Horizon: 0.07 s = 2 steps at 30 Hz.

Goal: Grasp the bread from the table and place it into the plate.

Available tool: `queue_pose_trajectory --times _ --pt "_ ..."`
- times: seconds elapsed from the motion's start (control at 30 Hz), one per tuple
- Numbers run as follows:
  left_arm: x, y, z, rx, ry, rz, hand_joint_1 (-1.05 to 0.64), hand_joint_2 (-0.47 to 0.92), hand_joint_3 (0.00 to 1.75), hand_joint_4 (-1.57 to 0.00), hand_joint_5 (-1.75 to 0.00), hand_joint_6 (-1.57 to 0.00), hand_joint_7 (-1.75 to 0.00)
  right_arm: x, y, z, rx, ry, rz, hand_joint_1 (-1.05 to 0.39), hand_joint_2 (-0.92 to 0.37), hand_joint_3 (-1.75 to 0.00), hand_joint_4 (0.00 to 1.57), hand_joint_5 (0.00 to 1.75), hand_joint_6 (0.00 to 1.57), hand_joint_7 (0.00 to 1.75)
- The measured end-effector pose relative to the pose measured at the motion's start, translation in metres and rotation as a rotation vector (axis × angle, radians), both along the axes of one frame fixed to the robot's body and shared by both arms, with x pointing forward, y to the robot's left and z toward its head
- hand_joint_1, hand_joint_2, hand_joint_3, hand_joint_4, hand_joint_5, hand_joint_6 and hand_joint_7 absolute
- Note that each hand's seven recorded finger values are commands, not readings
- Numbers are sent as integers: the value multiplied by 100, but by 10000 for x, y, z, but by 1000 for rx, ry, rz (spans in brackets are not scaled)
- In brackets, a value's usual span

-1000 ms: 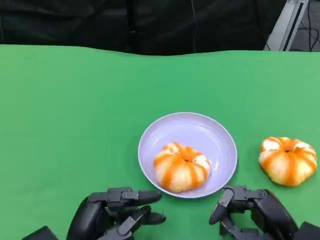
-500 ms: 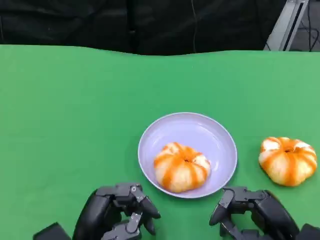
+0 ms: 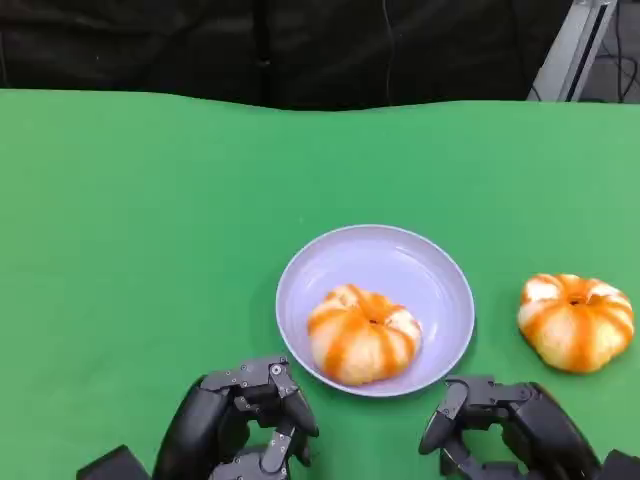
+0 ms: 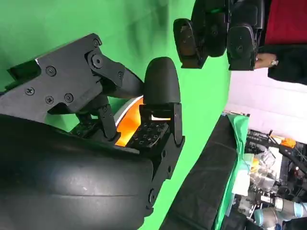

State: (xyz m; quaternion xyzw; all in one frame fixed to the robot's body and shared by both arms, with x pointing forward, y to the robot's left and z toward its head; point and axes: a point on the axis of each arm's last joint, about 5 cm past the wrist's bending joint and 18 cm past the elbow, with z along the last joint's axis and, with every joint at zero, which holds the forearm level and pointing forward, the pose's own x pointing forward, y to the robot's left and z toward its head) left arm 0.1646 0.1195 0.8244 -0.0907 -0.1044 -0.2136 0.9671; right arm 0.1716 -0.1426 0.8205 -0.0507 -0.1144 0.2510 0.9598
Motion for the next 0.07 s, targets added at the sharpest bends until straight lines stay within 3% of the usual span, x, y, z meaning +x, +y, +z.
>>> queue_pose_trajectory --times 0.07 --pt "-3 -6 -1 0 1 -3 -12 53 118 -91 -161 -92 -132 0 0 4 1 -2 -1 -14 -61 -97 80 150 85 119"
